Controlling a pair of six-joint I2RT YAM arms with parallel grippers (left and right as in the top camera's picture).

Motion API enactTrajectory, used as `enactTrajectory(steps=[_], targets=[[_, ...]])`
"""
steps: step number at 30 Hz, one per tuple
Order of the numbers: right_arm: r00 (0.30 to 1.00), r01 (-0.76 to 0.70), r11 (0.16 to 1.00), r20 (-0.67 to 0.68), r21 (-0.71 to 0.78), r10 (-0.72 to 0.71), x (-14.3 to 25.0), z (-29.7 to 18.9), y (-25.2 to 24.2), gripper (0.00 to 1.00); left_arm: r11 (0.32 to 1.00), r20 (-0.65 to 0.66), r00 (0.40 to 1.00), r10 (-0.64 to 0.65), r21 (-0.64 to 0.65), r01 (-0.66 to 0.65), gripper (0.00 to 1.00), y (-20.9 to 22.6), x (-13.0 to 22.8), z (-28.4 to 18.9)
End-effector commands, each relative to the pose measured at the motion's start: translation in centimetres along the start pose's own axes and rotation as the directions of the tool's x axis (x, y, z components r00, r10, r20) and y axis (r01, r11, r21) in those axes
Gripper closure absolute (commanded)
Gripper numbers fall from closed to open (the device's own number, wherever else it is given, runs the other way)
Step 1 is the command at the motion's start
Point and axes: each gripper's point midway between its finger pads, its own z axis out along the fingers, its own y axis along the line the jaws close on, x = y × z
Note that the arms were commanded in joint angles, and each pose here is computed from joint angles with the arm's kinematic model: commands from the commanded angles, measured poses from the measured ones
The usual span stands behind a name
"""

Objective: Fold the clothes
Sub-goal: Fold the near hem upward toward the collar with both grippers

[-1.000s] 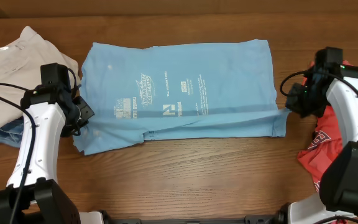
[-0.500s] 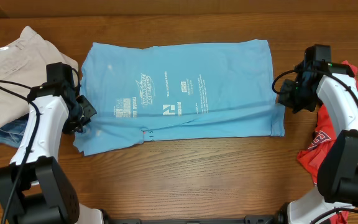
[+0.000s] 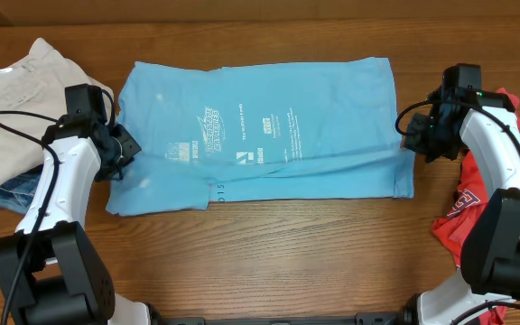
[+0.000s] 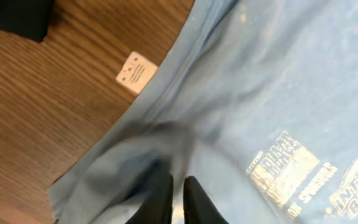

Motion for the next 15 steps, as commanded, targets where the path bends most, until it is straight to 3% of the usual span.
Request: enactTrajectory(steps=[1, 10, 15], targets=[[1.000, 0.002, 1.000, 0.005, -0.001, -0.002, -0.1, 0.0, 0.0, 0.96, 1.000, -0.009, 1.000, -0.018, 0.024, 0.019, 0.88, -0.3, 0.0, 0.1], [1.000, 0.002, 1.000, 0.008, 0.009, -0.002, -0.2, 0.0, -0.2, 0.96, 0.999, -0.048, 0.999, -0.017, 0.040, 0.019, 0.89, -0.5, 0.8, 0.1], [1.000, 0.001, 1.000, -0.002, 0.011, -0.001, 0.1, 0.0, -0.3, 0.96, 0.994, -0.058, 0.998, -0.015, -0.106, 0.009, 0.83, 2.5, 2.0, 0.7]])
